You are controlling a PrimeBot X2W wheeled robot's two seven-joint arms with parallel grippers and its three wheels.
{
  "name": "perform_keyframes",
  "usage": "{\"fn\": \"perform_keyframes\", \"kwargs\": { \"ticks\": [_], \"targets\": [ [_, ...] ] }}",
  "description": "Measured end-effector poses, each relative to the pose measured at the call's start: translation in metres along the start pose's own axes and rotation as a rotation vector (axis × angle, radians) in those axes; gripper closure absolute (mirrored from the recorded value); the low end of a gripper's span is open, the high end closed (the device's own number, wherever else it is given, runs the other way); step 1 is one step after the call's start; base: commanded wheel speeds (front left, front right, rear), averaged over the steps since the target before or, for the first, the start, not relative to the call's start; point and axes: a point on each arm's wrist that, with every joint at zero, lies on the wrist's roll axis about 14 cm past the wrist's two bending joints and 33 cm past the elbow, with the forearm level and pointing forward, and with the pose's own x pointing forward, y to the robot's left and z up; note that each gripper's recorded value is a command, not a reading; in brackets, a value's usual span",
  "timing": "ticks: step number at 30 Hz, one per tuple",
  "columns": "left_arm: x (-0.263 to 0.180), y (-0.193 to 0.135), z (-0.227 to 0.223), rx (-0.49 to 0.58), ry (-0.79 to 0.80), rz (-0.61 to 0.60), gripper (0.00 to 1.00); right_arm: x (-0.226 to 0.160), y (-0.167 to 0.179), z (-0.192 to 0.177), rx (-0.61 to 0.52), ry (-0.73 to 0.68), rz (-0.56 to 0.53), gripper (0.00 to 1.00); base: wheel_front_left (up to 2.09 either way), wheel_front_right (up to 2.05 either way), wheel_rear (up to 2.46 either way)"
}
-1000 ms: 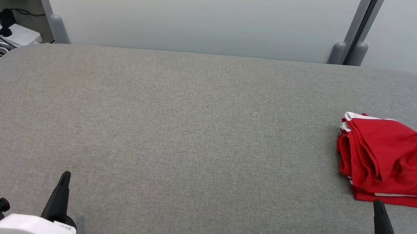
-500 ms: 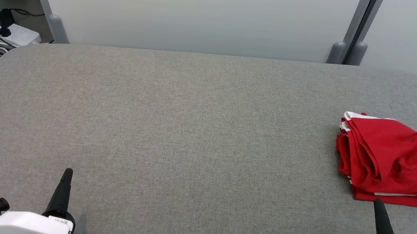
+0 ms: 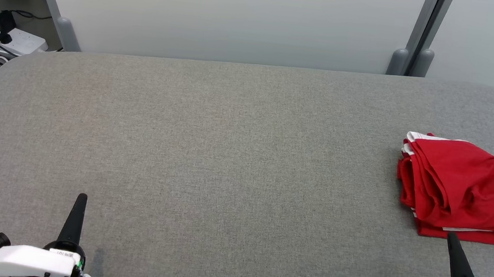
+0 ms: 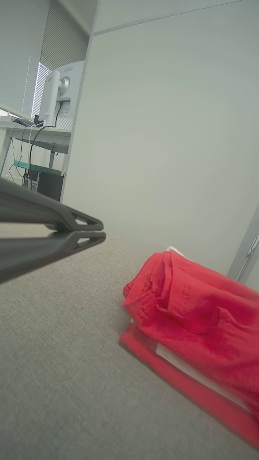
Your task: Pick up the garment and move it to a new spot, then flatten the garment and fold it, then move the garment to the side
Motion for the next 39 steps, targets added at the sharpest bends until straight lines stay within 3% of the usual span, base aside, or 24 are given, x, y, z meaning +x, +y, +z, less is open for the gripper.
{"fn": "perform_keyframes", "kwargs": {
  "ticks": [30,39],
  "targets": [
    [0.008,-0.013,-0.003,-0.334,0.016,-0.063,1.00,0.007,-0.002,0.007,0.326,-0.009,0.000,1.00,0.00,0.00,0.00],
    [0.008,-0.013,-0.003,-0.336,0.015,-0.063,1.00,0.007,-0.002,0.007,0.330,-0.007,0.000,1.00,0.00,0.00,0.00]
  ]
}}
